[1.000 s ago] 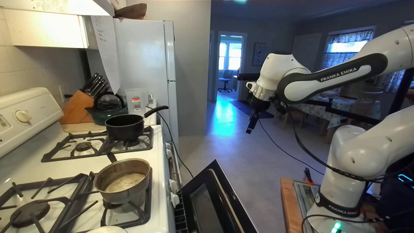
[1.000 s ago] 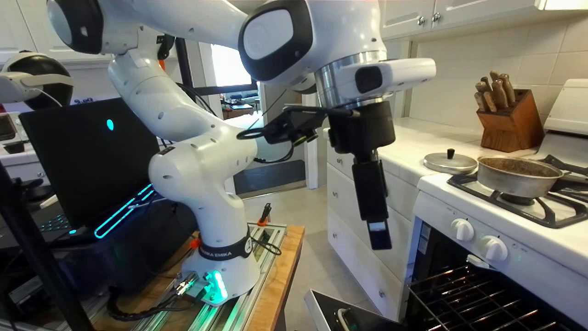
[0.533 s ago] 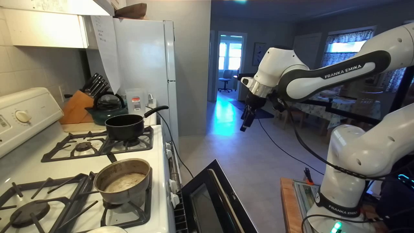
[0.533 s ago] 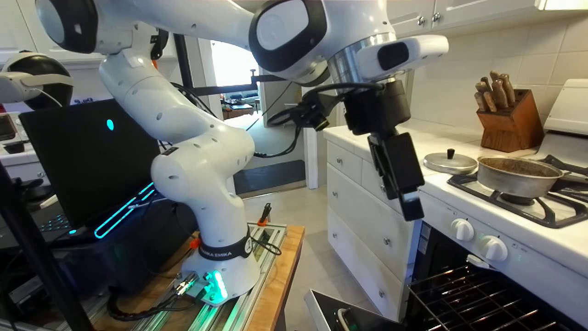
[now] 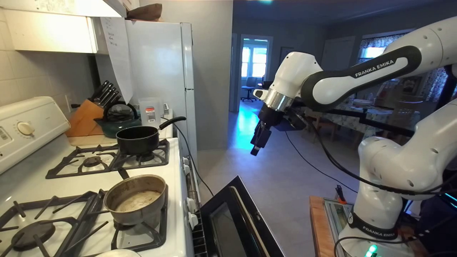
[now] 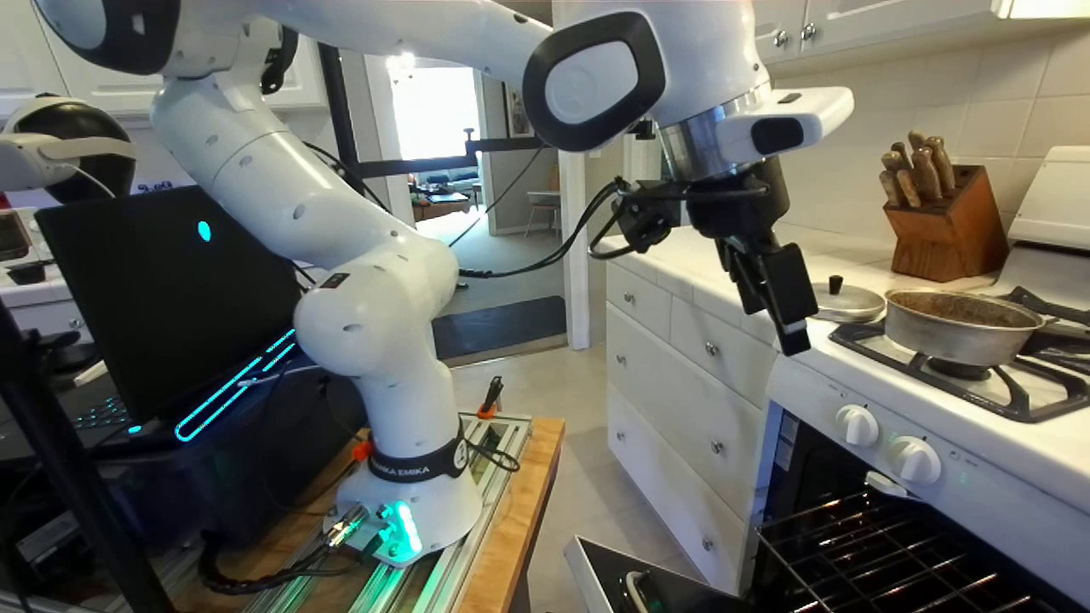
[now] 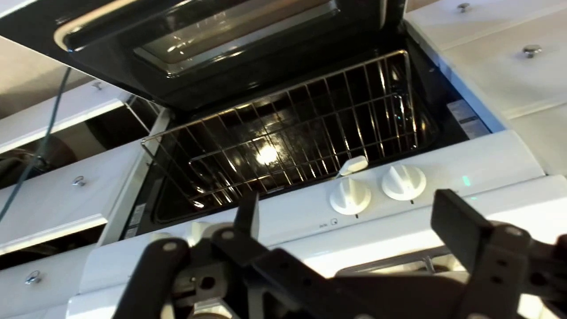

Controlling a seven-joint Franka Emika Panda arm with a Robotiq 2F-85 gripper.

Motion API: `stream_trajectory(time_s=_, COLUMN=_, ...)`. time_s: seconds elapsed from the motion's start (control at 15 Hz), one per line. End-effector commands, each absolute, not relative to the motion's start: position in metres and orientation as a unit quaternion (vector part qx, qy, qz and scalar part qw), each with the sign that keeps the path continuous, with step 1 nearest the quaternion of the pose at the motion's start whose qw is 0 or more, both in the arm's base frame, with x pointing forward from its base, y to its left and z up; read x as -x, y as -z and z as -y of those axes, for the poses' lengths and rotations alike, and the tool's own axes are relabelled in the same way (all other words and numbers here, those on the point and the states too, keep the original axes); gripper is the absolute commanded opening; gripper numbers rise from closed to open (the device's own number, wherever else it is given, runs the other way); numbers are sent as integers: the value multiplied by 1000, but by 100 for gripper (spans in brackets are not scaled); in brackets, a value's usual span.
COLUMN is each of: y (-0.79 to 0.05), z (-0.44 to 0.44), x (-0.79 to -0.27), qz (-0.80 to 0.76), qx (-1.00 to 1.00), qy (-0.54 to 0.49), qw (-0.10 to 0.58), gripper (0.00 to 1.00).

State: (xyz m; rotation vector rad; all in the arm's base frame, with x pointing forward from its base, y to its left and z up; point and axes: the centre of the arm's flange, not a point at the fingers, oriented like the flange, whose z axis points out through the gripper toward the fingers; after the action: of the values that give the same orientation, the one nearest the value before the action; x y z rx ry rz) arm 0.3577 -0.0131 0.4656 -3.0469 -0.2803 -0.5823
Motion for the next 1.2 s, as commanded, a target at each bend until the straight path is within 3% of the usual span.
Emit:
stream_trajectory(time_s=0.0, y=-467, z=-1, x=-383, qz=96, qx=972, qy=202, qw=69, gripper=100)
stream_trajectory(time_s=0.07, y=-466, z=3, x=-366, qz=87, qx=976, qy=196, qw=41, gripper=100)
stream_trajectory(time_s=0.6, y=-465, z=2, x=-368, qz=87, qx=976, qy=195, qw=41, gripper=100)
stream_trajectory(time_s=1.13, y=-478, z=-54, x=-434, qz=-103, qx=978, qy=154, qw=94, gripper=100)
